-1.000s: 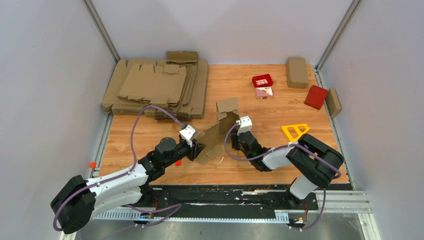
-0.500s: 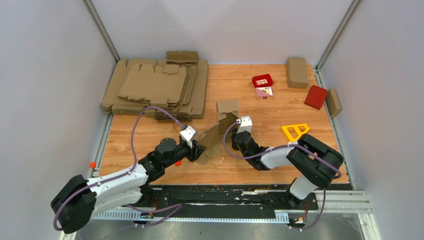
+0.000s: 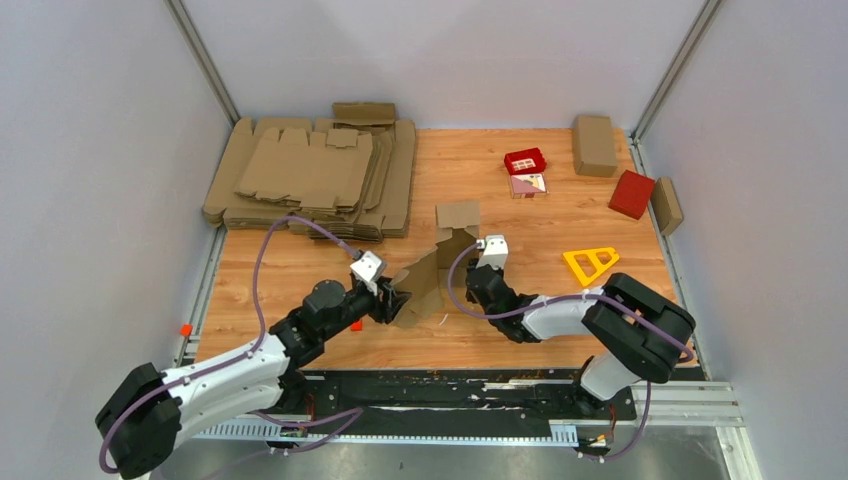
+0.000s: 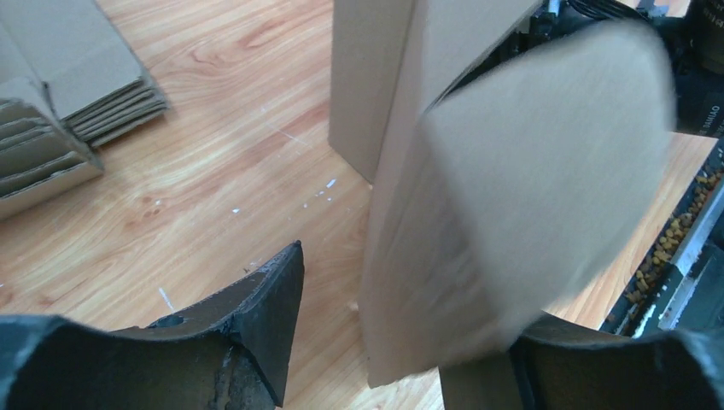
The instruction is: Fold the paper box
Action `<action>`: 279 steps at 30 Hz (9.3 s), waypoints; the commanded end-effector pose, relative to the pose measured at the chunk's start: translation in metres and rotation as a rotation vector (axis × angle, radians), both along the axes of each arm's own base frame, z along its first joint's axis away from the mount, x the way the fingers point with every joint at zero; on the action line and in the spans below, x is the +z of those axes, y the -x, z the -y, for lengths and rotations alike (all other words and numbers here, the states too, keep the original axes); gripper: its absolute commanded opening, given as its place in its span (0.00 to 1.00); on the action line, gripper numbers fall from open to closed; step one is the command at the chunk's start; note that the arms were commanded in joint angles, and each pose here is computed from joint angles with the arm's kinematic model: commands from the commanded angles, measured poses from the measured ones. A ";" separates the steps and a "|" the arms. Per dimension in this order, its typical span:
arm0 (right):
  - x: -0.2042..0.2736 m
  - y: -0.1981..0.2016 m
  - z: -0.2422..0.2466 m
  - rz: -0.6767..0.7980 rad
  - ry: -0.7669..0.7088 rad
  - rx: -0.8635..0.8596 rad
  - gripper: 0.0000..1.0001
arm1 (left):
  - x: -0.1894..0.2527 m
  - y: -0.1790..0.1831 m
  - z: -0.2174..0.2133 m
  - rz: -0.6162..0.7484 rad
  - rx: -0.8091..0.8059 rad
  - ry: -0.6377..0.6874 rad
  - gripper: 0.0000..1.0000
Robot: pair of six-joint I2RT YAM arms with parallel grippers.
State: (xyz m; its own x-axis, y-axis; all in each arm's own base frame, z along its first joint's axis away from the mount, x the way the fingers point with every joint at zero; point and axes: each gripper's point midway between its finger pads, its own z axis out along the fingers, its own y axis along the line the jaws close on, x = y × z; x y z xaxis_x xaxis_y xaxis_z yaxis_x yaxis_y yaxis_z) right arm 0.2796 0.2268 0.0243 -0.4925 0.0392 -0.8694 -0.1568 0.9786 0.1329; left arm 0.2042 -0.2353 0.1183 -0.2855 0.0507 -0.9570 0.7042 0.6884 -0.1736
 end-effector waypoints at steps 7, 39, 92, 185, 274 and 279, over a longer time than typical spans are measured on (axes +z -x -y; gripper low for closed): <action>0.000 0.006 0.006 -0.053 -0.026 -0.074 0.01 | 0.015 -0.002 -0.017 0.034 0.098 0.089 0.72; 0.058 0.010 -0.019 0.036 -0.084 0.099 0.84 | 0.009 -0.004 -0.007 0.024 0.052 0.038 0.70; 0.252 -0.059 -0.035 -0.159 -0.623 0.677 0.83 | 0.017 -0.005 -0.005 0.046 0.038 0.024 0.43; 0.160 -0.087 0.025 -0.246 -0.435 0.437 0.68 | 0.081 0.019 -0.027 -0.207 0.153 0.125 0.79; 0.098 -0.102 -0.024 -0.432 -0.256 0.382 0.61 | -0.005 -0.089 0.020 -0.945 0.767 0.512 0.64; 0.095 -0.098 -0.025 -0.442 -0.242 0.393 0.63 | -0.002 -0.085 0.001 -0.838 0.762 0.396 0.63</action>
State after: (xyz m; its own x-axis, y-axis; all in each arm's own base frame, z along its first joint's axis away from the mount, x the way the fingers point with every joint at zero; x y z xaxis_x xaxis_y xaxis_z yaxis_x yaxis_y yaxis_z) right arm 0.3705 0.2485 0.1094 -0.8427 -0.0235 -0.5379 -0.3413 0.7959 0.5000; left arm 0.2879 -0.2580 0.1073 -0.6499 -0.7323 -0.2037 -0.3835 0.5473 -0.7439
